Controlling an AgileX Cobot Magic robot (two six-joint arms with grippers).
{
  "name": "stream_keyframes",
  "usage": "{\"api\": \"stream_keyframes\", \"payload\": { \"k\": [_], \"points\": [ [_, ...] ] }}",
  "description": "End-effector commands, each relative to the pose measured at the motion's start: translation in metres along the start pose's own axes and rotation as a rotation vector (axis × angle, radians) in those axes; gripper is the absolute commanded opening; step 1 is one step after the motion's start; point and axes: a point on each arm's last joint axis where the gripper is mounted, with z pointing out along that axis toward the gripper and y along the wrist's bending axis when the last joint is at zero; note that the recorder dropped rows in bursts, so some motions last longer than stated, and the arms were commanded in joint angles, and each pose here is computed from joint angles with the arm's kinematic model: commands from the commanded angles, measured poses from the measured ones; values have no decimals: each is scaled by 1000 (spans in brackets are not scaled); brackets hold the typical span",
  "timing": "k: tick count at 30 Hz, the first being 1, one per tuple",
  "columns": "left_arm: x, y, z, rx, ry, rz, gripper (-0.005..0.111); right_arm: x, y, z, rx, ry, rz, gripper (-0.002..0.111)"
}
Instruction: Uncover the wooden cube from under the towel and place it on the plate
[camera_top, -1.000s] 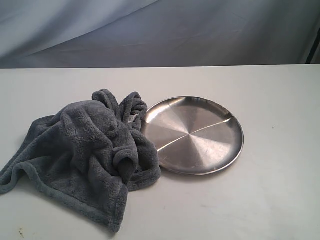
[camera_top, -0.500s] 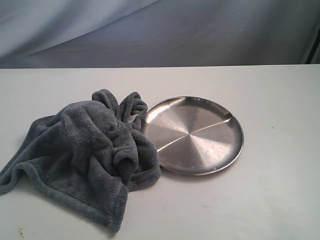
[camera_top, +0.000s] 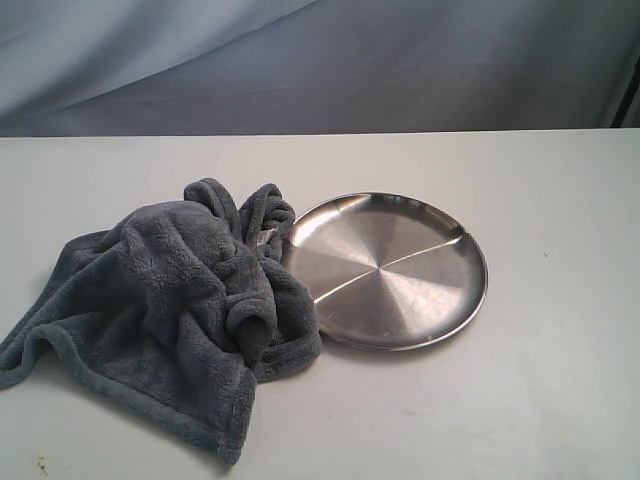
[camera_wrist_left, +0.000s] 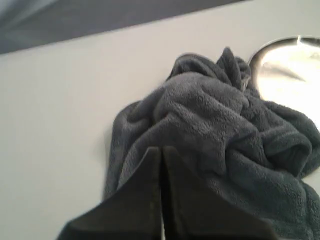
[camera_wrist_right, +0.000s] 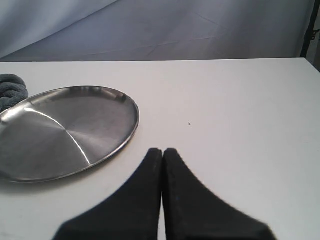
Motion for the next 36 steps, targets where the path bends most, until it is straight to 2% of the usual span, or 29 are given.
{"api": "stream_keyframes", "payload": {
  "k": [1, 4, 7, 9, 14, 15, 18, 20, 23, 24, 26, 28, 30, 33, 34, 36],
  "points": [
    [0, 1, 21, 31, 98, -73, 0, 0, 0, 0, -5, 2, 3, 0],
    [-2, -3, 27, 92, 105, -149, 0, 0, 0, 0, -5, 2, 3, 0],
    [-7, -8, 33, 160, 86, -278, 0, 0, 0, 0, -5, 2, 3, 0],
    [-11, -8, 42, 175, 95, -307, 0, 0, 0, 0, -5, 2, 3, 0],
    [-18, -8, 78, 238, 426, -226, 0, 0, 0, 0, -5, 2, 3, 0],
    [-23, -8, 86, 235, 437, -200, 0, 0, 0, 0, -5, 2, 3, 0],
    [-30, -11, 114, 200, 484, -25, 0, 0, 0, 0, -5, 2, 3, 0],
    [-32, -20, 132, 182, 501, 82, 0, 0, 0, 0, -5, 2, 3, 0],
    [-29, -42, 154, 203, 509, 151, 3, 0, 0, 0, -5, 2, 3, 0],
    [-27, -47, 160, 203, 511, 134, 4, 0, 0, 0, -5, 2, 3, 0],
    [-25, -56, 172, 177, 513, 16, 10, 0, 0, 0, -5, 2, 3, 0],
    [-24, -61, 184, 138, 502, -138, 19, 0, 0, 0, -5, 2, 3, 0],
    [-23, -63, 192, 122, 492, -210, 28, 0, 0, 0, -5, 2, 3, 0],
    [-24, -70, 198, 142, 466, -194, 45, 0, 0, 0, -5, 2, 3, 0],
    [-25, -75, 198, 160, 462, -173, 48, 0, 0, 0, -5, 2, 3, 0],
    [-30, -88, 193, 223, 474, -146, 47, 0, 0, 0, -5, 2, 3, 0]
  ]
}}
